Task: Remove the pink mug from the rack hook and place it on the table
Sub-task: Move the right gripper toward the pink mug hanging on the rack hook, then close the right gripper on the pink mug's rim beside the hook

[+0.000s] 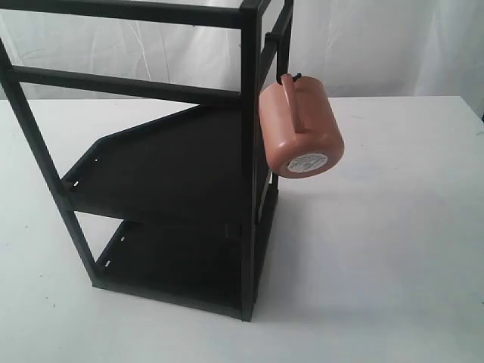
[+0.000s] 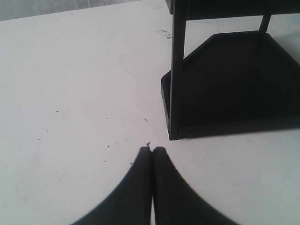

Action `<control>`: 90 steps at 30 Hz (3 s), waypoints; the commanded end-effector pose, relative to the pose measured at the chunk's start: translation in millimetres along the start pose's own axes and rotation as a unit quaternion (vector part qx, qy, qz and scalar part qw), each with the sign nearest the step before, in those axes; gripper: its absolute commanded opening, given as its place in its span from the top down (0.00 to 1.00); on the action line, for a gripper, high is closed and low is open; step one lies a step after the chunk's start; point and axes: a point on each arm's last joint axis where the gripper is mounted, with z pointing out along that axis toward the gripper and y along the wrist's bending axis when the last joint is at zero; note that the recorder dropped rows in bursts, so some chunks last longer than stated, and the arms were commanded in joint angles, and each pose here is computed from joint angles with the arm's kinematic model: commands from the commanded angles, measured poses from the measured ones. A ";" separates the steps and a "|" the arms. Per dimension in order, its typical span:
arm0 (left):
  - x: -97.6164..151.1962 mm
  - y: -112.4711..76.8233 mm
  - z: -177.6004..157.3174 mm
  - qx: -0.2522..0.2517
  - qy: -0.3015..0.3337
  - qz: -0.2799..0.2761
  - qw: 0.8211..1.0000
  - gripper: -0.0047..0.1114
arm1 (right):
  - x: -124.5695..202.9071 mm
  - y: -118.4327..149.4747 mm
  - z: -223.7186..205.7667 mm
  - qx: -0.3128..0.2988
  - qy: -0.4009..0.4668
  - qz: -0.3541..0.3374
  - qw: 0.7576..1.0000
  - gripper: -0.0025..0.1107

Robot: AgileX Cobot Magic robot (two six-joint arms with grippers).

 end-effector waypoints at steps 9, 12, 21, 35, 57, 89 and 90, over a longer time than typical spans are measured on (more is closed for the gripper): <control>1.0 0.0 0.1 0.000 0.001 -0.001 1.000 0.96 | 0.9 -0.6 0.0 0.004 -0.004 -0.001 1.000 0.98; 1.0 0.0 0.1 0.000 0.001 -0.001 1.000 0.96 | 0.9 -0.6 0.0 0.004 -0.004 -0.001 1.000 0.98; 1.2 1.0 0.1 -0.006 0.002 0.013 1.000 0.96 | -2.9 -1.1 -0.1 0.006 -0.025 0.009 1.000 0.98; 1.8 0.9 0.1 -0.005 0.005 0.013 1.000 0.96 | -21.2 -2.7 -2.9 -0.026 -0.125 0.320 0.939 0.98; 1.8 0.9 0.1 -0.005 0.005 0.013 1.000 0.96 | -173.5 68.8 40.0 -0.286 0.005 -0.166 0.944 0.63; 1.8 0.9 0.1 -0.005 0.005 0.013 1.000 0.96 | -148.2 135.0 144.5 -0.243 0.029 -0.239 0.940 0.51; 1.8 0.9 0.1 -0.005 0.005 0.013 1.000 0.96 | -147.4 136.5 146.1 -0.242 0.031 -0.241 0.940 0.51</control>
